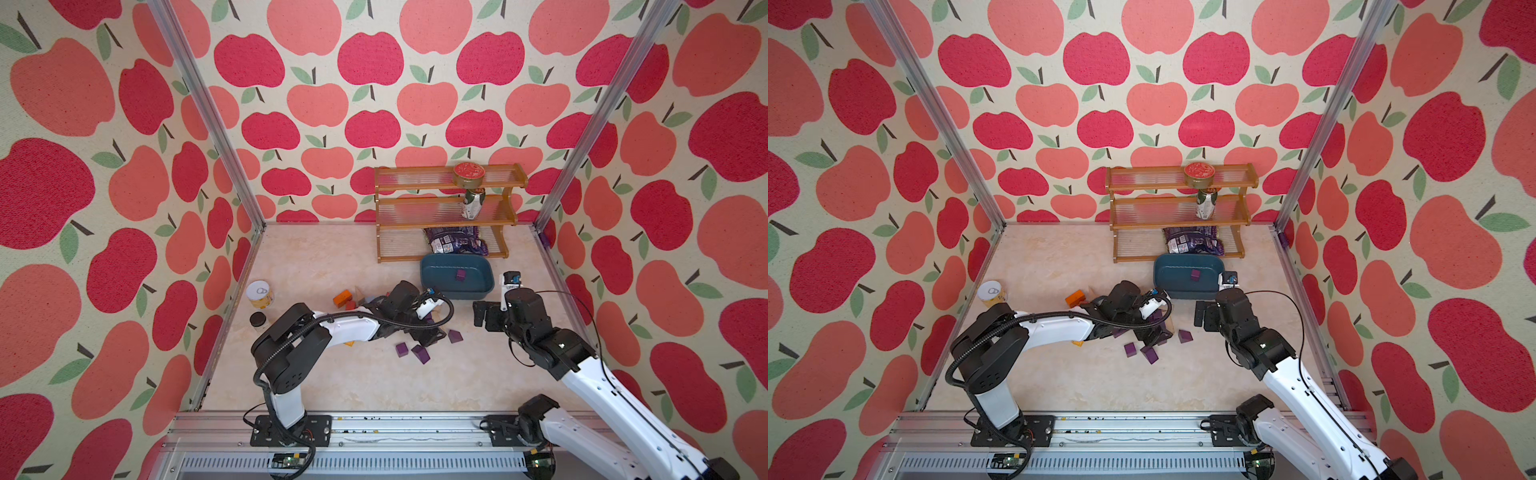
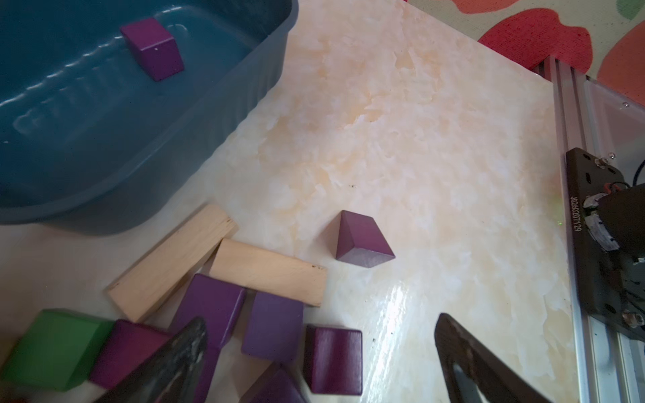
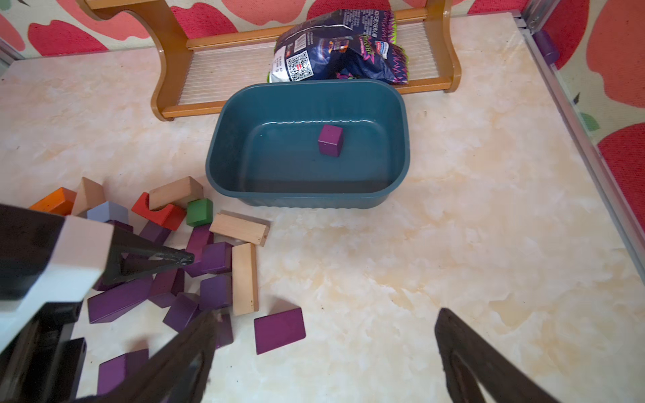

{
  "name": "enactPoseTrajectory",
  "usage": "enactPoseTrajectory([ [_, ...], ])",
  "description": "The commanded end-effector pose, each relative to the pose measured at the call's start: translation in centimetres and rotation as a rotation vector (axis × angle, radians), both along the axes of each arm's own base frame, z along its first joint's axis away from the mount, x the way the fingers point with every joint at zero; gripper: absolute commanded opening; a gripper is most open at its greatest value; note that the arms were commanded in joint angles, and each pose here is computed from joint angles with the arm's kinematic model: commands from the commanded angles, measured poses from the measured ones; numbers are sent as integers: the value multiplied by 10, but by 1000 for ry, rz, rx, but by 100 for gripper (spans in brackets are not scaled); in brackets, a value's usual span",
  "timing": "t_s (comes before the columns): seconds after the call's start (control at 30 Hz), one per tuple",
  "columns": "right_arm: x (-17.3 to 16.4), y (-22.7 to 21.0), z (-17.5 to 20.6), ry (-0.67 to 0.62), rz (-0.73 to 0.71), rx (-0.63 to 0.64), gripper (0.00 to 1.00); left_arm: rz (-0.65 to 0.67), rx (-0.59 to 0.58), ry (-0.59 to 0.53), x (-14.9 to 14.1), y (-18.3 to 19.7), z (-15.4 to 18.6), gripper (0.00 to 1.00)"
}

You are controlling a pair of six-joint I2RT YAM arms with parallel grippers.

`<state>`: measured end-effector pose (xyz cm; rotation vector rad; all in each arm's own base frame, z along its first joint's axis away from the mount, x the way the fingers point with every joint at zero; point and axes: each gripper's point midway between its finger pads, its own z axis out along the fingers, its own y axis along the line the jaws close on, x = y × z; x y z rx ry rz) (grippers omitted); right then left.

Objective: Pick purple bricks into the storage bin
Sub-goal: Pick up the building block from the center of the board.

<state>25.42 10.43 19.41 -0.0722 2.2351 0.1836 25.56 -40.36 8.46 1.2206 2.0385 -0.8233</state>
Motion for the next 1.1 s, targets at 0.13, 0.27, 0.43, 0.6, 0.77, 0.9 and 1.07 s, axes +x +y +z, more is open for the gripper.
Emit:
enactPoseTrajectory([
  [0.13, -4, -15, 17, -47, -41, -21, 99, -87, 40, 81, -21, -31, -14, 94],
  [0.27, -11, -22, 23, -77, -53, -12, 99, -100, 52, 109, -22, -39, -23, 89],
  [0.43, -19, -29, 28, -105, -60, 0, 99, -94, 74, 117, -17, -45, -30, 79],
  [0.6, -20, -32, 26, -106, -68, -4, 99, -93, 90, 104, -14, -52, -36, 75],
  [0.77, -20, -32, 24, -99, -72, -10, 99, -97, 107, 97, -14, -55, -39, 71],
  [0.9, -20, -32, 25, -104, -74, -5, 99, -93, 132, 94, -11, -54, -46, 63],
  [1.07, -20, -33, 23, -97, -74, -15, 99, -89, 130, 97, -10, -56, -49, 55],
])
